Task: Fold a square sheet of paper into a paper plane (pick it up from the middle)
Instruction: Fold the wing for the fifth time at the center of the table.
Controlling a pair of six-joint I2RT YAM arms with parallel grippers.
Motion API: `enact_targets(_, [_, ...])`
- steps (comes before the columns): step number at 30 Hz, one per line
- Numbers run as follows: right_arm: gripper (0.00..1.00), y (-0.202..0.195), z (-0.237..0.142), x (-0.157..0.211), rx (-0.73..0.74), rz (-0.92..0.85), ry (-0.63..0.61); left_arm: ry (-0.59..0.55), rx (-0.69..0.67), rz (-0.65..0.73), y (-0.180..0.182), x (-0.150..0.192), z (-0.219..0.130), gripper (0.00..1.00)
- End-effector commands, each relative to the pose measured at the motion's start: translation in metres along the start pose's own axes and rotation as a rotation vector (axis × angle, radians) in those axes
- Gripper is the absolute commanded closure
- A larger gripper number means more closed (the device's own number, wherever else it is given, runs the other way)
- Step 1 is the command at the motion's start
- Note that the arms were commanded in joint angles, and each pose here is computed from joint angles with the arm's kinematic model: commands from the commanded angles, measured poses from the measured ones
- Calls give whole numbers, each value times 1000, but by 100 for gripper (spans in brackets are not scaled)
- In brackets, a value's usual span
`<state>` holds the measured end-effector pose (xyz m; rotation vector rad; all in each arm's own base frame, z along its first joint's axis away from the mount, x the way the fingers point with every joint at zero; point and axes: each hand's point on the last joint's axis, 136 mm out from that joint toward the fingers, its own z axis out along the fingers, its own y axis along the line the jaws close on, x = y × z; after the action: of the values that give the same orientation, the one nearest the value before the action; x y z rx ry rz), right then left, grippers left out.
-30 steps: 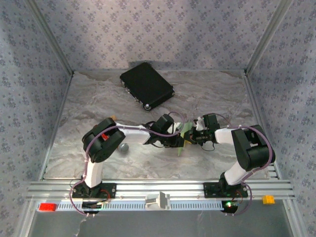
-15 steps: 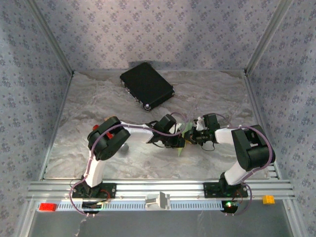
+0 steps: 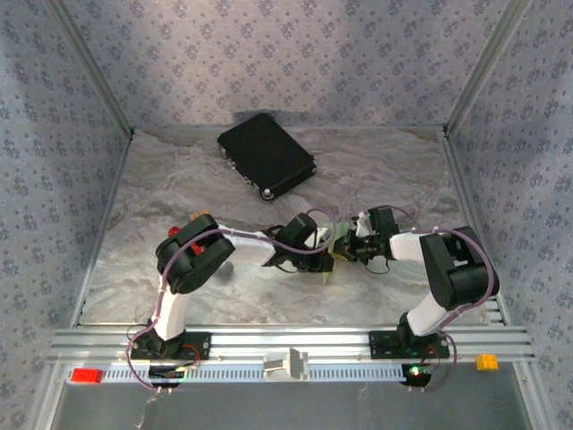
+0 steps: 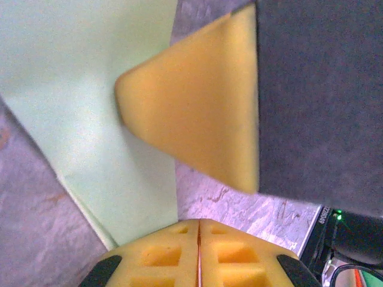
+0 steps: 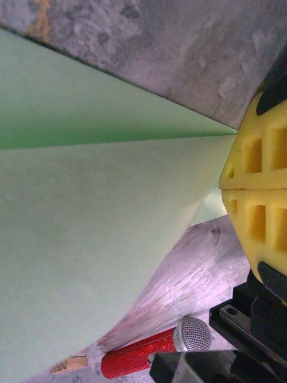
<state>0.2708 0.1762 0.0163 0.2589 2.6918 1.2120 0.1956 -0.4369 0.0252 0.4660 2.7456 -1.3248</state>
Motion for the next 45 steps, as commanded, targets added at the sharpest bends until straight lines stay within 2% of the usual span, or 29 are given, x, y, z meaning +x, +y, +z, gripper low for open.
enact_targets(1, [93, -43, -1, 7, 170, 90, -2, 125, -100, -46, 26, 46, -2, 91])
enact_targets(6, [93, -42, -1, 8, 167, 89, -3, 75, -82, 1, 10, 35, -14, 90])
enact_targets(10, [93, -41, -2, 8, 164, 89, -3, 8, -34, 49, -17, 14, -22, 85])
enact_targets(15, [93, -41, -1, 8, 163, 88, -3, -1, -6, 72, -30, 2, -17, 83])
enact_targets(28, [93, -42, 0, 8, 164, 91, -1, 72, -55, 22, 0, 12, 2, 85])
enact_targets(45, [93, -44, 0, 8, 173, 92, 2, 69, -75, -45, 23, 43, -14, 88])
